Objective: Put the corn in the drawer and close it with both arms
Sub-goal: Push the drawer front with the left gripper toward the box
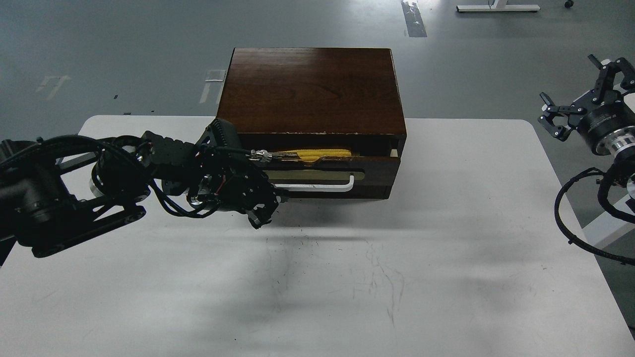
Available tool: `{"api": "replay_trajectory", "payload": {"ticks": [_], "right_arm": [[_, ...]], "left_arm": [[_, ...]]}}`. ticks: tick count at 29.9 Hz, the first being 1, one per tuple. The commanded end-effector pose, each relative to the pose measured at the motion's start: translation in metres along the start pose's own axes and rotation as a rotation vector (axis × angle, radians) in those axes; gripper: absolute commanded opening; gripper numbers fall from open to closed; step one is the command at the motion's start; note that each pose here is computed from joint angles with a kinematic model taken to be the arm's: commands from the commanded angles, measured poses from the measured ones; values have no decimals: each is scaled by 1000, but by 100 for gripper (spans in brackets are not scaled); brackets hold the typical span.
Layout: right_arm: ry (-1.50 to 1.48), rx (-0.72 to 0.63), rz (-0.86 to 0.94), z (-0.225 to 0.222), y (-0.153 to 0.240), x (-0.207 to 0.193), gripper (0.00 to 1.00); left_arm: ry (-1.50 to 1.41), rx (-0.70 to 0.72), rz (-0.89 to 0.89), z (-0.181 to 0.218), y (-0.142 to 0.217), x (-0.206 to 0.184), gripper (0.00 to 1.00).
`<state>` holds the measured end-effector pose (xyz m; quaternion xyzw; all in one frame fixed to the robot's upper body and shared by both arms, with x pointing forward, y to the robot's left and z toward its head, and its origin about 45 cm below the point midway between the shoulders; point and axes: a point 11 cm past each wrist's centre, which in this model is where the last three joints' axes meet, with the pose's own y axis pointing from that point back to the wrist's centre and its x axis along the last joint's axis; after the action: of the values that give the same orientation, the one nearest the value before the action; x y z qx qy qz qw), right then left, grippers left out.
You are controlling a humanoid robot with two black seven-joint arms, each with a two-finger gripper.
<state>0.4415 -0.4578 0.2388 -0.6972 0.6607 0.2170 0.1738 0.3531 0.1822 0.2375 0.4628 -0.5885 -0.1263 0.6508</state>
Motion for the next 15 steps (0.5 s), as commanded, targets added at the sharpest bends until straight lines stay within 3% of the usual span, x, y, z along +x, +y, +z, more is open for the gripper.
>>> {"api": "replay_trajectory", "payload": {"ticks": [1, 15], "right_arm": [[2, 3, 3, -2, 1, 1, 100], [0, -7, 11, 4, 4, 5, 100]], "left_arm": [[6, 9, -5, -3, -2, -1, 0], [36, 21, 15, -16, -5, 14, 0]]}}
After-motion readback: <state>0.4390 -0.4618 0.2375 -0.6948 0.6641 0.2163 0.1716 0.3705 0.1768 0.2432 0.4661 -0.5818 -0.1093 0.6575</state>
